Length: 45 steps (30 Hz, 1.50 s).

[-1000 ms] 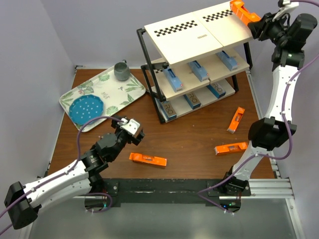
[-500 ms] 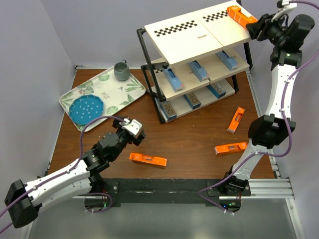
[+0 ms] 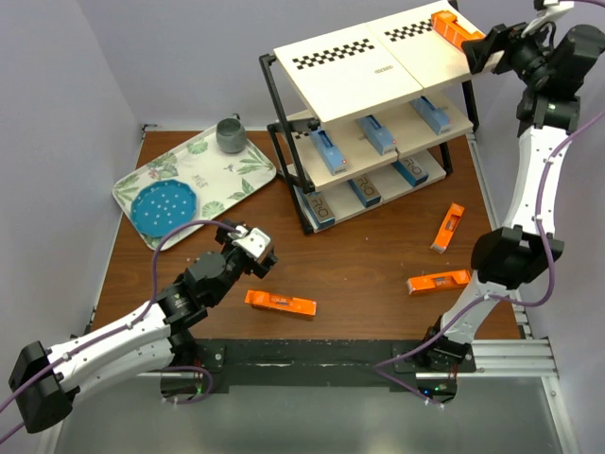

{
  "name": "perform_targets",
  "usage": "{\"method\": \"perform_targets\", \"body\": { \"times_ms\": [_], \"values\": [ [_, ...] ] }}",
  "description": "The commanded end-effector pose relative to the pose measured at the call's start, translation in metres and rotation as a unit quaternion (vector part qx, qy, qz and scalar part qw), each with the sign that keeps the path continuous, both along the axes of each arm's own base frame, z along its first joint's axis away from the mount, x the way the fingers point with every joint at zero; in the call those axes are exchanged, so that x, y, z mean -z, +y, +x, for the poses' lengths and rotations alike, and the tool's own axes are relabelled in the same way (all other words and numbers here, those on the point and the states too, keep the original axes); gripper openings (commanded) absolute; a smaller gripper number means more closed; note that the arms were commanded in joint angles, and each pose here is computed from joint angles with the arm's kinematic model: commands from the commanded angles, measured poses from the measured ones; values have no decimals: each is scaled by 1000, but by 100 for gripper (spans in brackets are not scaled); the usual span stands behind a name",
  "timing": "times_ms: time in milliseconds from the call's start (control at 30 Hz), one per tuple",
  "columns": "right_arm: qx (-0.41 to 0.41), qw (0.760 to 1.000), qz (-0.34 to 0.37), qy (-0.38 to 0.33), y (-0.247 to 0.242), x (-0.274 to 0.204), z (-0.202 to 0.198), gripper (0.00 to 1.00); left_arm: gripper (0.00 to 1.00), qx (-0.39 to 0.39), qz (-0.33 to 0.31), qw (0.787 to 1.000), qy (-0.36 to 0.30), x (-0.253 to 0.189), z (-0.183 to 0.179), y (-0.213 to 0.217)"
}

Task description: Place and organize the toothpastes onto the shelf

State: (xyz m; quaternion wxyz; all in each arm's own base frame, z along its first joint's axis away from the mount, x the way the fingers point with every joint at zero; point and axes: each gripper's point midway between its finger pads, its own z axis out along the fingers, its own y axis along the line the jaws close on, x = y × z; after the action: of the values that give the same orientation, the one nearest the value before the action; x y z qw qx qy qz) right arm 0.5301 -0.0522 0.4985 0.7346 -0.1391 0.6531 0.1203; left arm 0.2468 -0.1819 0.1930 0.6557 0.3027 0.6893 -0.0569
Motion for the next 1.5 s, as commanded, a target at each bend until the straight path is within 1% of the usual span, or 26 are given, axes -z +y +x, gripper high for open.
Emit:
{"method": "perform_targets", "body": {
  "times_ms": [0, 33, 67, 100, 133, 300, 367, 400, 467, 500, 567, 600, 667, 733, 767, 800, 867, 900, 1067, 1100, 1167, 1200, 1233, 1300, 1433, 1467],
  "values": [
    [-20, 997, -18, -72, 28, -66, -69, 98, 98, 25, -19, 999, -17, -14, -2, -9],
    [-21, 997, -19, -76, 30, -67, -76, 98, 98, 31, -20, 999, -17, -15, -3, -11],
    [-23, 995, -24, -93, 39, -80, -99, 98, 98, 34, -19, 999, -17, -14, -3, -12],
    [-23, 997, -16, -70, 39, -59, -98, 98, 98, 43, -19, 999, -14, -13, -5, -14],
    [-22, 997, -18, -70, 40, -56, -105, 98, 98, 48, -18, 999, -13, -13, -6, -16],
    [-24, 998, -16, -53, 63, -21, -162, 98, 98, 66, -26, 997, 0, -10, -9, -24],
    [-18, 999, -11, -46, 69, -6, -174, 98, 98, 65, -30, 997, 1, -11, -9, -24],
    [-30, 999, -5, -26, 81, 17, -177, 98, 98, 58, -33, 998, 4, -10, -8, -22],
    [-36, 999, -12, -27, 98, 28, -198, 98, 99, 47, -38, 998, 3, -12, -6, -20],
    [-60, 998, -10, 0, 114, 53, -201, 98, 99, 32, -40, 999, 2, -12, -4, -15],
    [-79, 997, -5, 23, 129, 75, -219, 98, 99, 16, -44, 999, 0, -12, -1, -10],
    [-94, 994, -15, 50, 138, 106, -222, 98, 99, 0, -46, 999, -2, -13, 1, -5],
    [-109, 991, -17, 70, 147, 128, -241, 98, 99, -19, -46, 999, -1, -12, 3, 2],
    [-137, 984, -13, 110, 161, 164, -255, 98, 99, -45, -51, 998, -6, -15, 5, 11],
    [-145, 983, -9, 111, 165, 168, -265, 98, 99, -54, -51, 997, -7, -14, 6, 14],
    [-161, 978, -5, 135, 174, 189, -272, 98, 99, -73, -52, 996, -14, -17, 8, 22],
    [-173, 973, 15, 151, 182, 200, -287, 98, 100, -90, -53, 994, -23, -19, 10, 28],
    [-185, 968, 18, 169, 191, 217, -293, 98, 100, -104, -49, 993, -26, -19, 12, 33],
    [-220, 948, 55, 224, 221, 262, -318, 98, 100, -135, -41, 990, -28, -16, 16, 42],
    [-245, 938, 47, 240, 235, 279, -331, 98, 99, -144, -38, 988, -28, -15, 17, 45],
    [-232, 940, 36, 250, 242, 294, -332, 98, 100, -153, -38, 987, -28, -15, 18, 48],
    [-258, 931, 22, 259, 259, 305, -343, 98, 100, -157, -36, 987, -27, -13, 19, 50],
    [-246, 933, 13, 262, 262, 313, -341, 98, 100, -159, -36, 986, -28, -13, 19, 50],
    [-276, 926, -6, 259, 284, 324, -354, 98, 100, -161, -37, 986, -29, -12, 20, 51],
    [-295, 914, -68, 272, 316, 362, -363, 98, 99, -173, -34, 984, -27, -9, 22, 56],
    [-287, 915, -79, 271, 320, 370, -361, 98, 99, -177, -33, 983, -26, -8, 22, 58]
  ]
}}
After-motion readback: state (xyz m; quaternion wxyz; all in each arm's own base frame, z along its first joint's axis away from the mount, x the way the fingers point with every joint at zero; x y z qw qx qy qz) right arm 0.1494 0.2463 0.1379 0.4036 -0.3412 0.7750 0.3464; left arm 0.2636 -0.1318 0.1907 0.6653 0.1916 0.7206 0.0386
